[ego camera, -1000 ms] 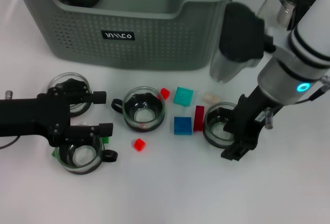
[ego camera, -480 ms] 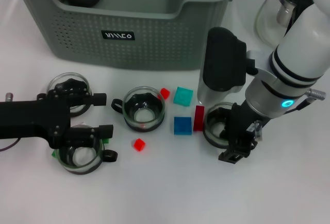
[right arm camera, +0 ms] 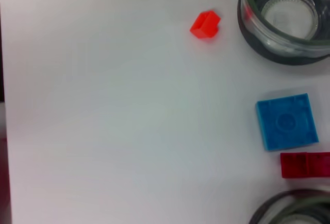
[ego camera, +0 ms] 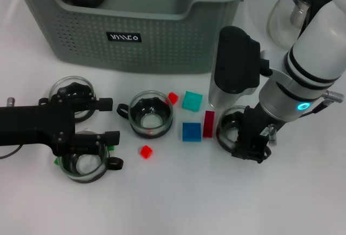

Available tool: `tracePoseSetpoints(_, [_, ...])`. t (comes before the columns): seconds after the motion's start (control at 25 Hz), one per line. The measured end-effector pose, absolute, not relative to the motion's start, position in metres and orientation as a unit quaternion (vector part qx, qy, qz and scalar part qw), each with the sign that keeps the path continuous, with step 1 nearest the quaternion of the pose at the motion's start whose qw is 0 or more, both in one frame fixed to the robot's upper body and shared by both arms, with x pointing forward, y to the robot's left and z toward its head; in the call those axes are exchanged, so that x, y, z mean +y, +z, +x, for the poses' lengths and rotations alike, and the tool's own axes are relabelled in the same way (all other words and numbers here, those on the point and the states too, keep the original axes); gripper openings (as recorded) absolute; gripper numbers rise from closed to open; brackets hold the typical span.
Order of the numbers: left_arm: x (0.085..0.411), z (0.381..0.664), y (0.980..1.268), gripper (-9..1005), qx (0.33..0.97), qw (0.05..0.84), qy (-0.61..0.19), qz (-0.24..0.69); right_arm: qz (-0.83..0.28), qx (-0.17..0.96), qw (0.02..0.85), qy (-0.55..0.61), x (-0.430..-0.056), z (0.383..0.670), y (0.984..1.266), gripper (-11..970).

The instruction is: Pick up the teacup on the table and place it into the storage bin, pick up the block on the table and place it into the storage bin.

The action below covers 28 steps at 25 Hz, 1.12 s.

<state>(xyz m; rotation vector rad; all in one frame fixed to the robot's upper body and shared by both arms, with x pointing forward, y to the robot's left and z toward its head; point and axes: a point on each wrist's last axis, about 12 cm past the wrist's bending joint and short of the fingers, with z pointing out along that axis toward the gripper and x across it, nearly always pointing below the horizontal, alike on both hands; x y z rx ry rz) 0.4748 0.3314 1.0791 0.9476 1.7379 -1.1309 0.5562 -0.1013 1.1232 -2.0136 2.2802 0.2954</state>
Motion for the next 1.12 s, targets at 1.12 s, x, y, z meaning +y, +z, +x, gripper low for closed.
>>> tracePoseSetpoints(1.12, [0.325,0.482,1.082,827,0.687,0.426,-0.451,0.378,-0.452,0.609,0.446,0.475,-0.172,0.595,1.277,57])
